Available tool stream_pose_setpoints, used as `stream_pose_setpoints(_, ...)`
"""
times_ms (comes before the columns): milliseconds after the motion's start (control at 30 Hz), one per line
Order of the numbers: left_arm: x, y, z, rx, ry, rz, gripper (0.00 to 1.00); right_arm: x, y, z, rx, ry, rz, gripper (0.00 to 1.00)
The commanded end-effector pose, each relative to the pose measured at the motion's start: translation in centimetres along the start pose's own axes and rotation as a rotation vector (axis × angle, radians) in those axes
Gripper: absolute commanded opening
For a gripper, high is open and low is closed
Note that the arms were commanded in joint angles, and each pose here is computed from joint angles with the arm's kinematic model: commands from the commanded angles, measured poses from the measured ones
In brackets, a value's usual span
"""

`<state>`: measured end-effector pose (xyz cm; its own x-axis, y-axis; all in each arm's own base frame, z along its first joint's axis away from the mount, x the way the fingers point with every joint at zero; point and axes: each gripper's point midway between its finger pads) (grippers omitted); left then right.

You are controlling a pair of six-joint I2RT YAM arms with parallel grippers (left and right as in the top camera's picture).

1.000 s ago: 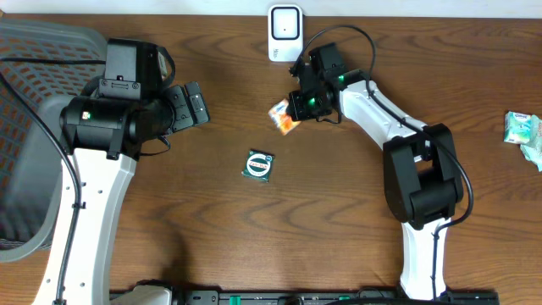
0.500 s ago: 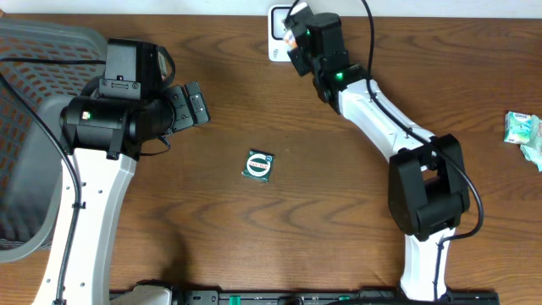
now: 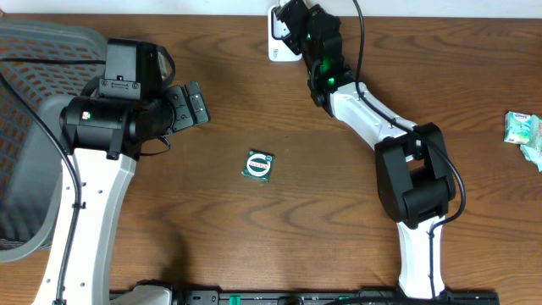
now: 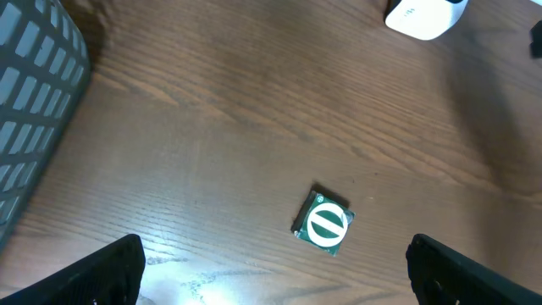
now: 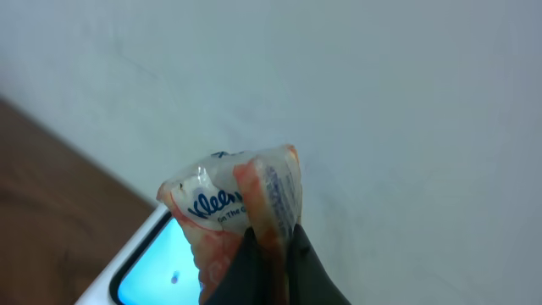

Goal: Scan the item barcode
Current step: 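Press the orange Kleenex pack against the scanner face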

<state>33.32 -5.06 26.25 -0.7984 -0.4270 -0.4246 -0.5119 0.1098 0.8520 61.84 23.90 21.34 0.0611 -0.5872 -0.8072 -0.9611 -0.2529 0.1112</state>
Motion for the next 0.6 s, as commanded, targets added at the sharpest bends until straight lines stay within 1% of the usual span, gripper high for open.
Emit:
stream_pose_setpoints(0, -0.4, 0.3, 0.1, -0.002, -0.003, -0.012, 0.98, 0.2, -0.5, 0.4, -0.019, 0.012, -0.026, 0.01)
stream_pose_setpoints(167, -0.4, 0.3, 0.1, -0.002, -0.003, -0.012, 0.98, 0.8, -1.7, -1.3, 0.012, -0.01, -0.022, 0.01)
stream_pose_setpoints(300, -0.4, 0.3, 0.1, -0.002, -0.003, -0.012, 0.98, 0.5, -2.8, -2.4, 0.011, -0.041, -0.004, 0.01)
stream_pose_setpoints(433, -0.4, 0.3, 0.1, -0.002, -0.003, -0.012, 0.98, 0.5, -3.6, -1.4, -0.045, -0.032, 0.006, 0.01)
stream_pose_setpoints(567, -0.4, 0.3, 0.1, -0.002, -0.003, -0.012, 0.98, 2.2, -3.9, 0.5, -0.098, 0.068, 0.037, 0.01)
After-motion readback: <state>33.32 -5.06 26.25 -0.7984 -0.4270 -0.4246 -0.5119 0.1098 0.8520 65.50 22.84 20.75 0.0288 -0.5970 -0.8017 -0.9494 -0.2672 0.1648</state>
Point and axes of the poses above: each gripper's point midway between its finger pads, its own y axis back along the fingers, its own z axis along the line the jaws close on, x = y × z, and after that the axes turned 7 degrees about y, right-handed
